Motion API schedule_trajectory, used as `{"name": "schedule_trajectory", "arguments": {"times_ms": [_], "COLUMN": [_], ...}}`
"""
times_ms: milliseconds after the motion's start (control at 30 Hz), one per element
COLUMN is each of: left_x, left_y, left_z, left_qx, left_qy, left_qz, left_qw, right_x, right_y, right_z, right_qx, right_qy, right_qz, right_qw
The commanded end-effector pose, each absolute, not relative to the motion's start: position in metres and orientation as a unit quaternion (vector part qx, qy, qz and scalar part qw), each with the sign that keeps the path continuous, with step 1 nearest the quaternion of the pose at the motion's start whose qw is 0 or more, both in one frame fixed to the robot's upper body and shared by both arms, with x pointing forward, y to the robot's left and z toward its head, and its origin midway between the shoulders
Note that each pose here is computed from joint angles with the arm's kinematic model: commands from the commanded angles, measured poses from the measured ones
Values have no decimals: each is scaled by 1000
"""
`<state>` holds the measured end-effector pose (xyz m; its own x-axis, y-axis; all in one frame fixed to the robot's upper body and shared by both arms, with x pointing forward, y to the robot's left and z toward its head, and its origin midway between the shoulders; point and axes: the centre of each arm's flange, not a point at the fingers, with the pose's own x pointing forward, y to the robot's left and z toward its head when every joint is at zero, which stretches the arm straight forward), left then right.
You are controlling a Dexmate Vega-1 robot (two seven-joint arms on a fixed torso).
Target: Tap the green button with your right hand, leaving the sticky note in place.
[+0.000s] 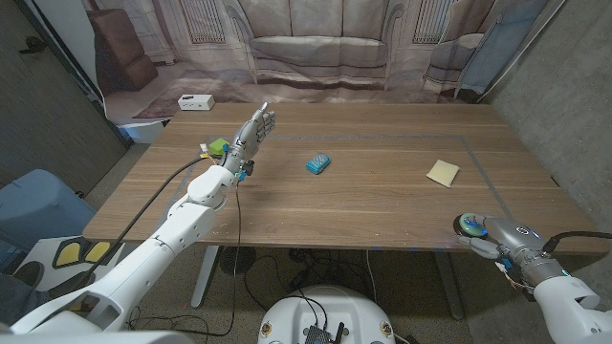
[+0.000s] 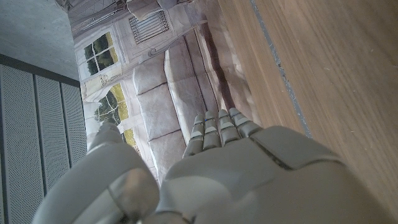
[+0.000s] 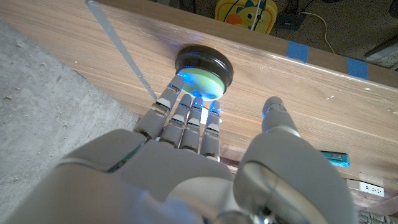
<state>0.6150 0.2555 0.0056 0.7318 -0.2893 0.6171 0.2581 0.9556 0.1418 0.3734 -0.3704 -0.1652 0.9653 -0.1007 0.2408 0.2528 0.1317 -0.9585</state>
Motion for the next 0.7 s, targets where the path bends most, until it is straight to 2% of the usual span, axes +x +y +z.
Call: {"name": "schedule_trajectory", "arguments": {"times_ms": [33, 700], "left_x": [616, 621], "left_y": [257, 256], "left_z": [6, 7], "left_qx": [24, 25], "left_qy": [-336, -330], "left_qz": [-147, -151], "left_qw": [930, 932], "right_x": [376, 381], "right_y": [-370, -369], "right_z": [-168, -178], "right_qx": [-648, -635], "right_qy": [-50, -23], "right_qz": [-112, -99], "right_qw": [752, 765]}}
